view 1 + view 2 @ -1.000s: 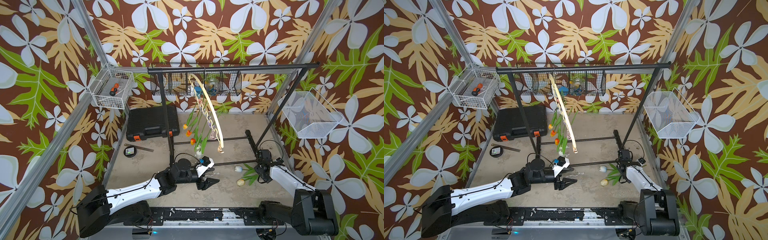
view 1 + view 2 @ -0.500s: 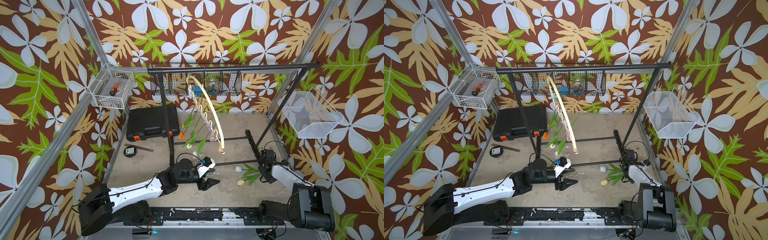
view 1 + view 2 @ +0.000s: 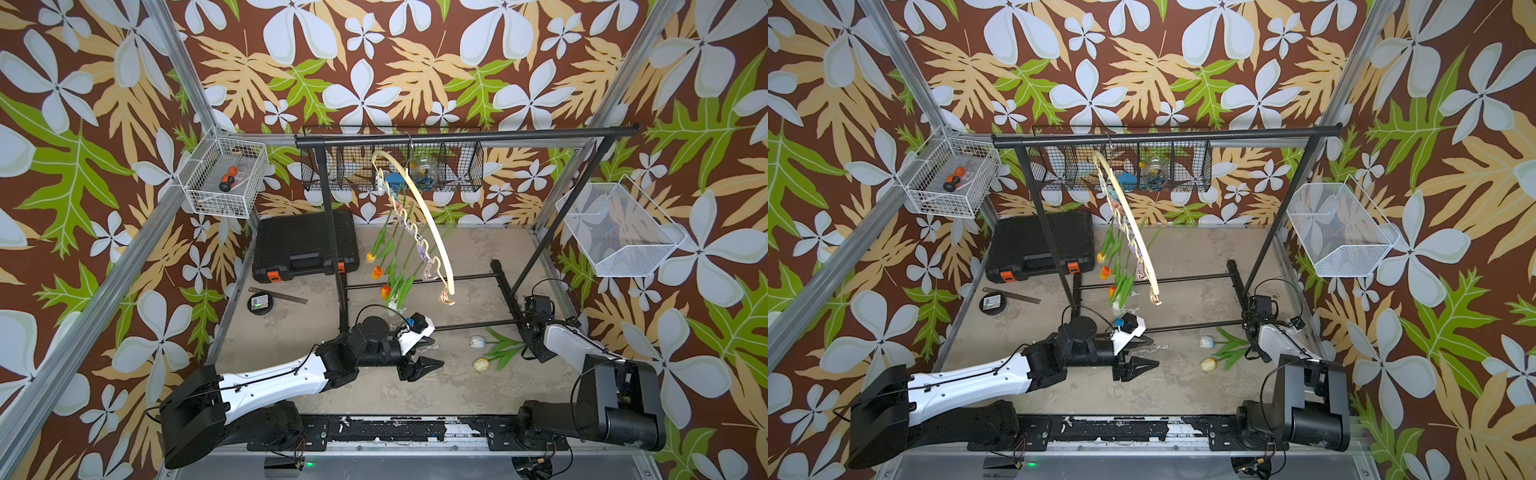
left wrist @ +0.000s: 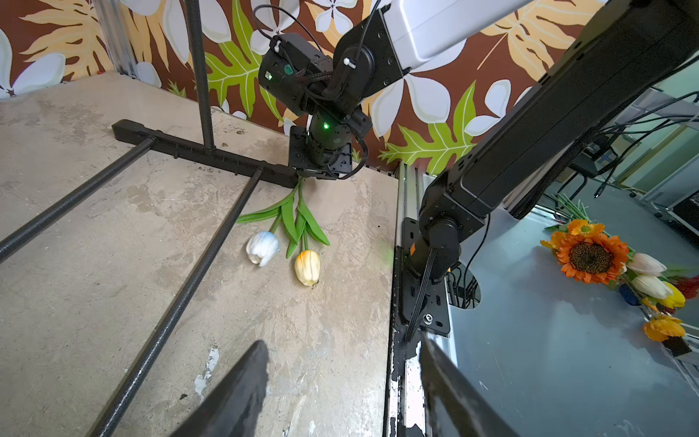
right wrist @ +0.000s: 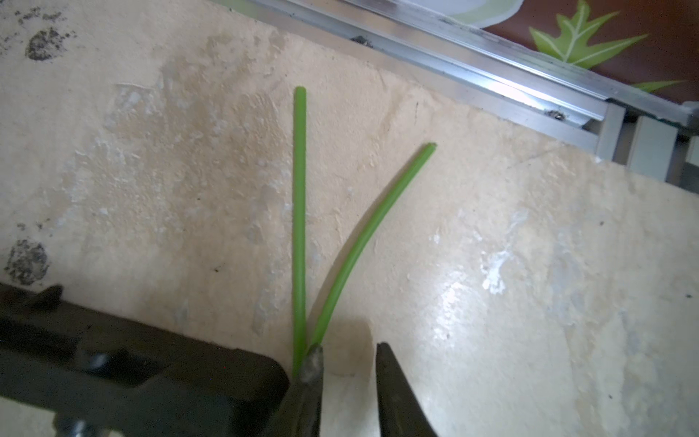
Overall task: Dry the flowers on a clothes hanger
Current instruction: Pick up the flower at the center of the board.
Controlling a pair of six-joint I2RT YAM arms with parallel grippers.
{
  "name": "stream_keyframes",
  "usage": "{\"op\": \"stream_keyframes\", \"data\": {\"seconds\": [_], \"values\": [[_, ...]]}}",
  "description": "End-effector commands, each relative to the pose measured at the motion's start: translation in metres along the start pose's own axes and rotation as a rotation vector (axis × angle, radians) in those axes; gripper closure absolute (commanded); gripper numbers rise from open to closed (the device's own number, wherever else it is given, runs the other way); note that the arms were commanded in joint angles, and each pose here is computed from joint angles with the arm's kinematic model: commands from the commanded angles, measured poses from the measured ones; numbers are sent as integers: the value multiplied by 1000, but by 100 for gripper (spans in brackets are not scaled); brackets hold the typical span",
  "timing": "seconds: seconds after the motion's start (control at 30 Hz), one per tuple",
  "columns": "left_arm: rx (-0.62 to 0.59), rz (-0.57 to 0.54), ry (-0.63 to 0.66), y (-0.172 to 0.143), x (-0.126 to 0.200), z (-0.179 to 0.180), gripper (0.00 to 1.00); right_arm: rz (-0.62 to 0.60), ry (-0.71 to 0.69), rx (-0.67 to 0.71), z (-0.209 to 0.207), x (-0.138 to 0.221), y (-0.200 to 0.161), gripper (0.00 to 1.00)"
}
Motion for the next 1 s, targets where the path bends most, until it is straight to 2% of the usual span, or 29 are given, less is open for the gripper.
{"op": "stream_keyframes", "data": {"seconds": [0.0,0.1,0.2,0.47,0.67,0.97], "values": [[-2,-22,-12,7,2,-3,35,-7,0,-10,3,-1,3,73],[-4,-25,-17,8,2,-4,35,-6,-7,-17,3,-2,5,73],[-4,-21,-22,7,2,-4,35,-8,-3,-22,3,-3,6,68],[7,-9,-31,4,-1,-3,35,-10,9,-18,8,-1,9,66],[15,5,-40,0,-3,-3,35,4,68,-18,17,9,15,59],[26,7,-54,0,-4,-5,35,19,35,-25,14,1,11,63]]}}
Point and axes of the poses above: each gripper's point midway between its finger pads, its own x axis back along the fingers, its own z axis along the line the jaws close on, y = z × x, the point moved 7 cm from there along x, back along the fingers, and after that the axes turned 4 degrees about -x, right-handed, at the moved point
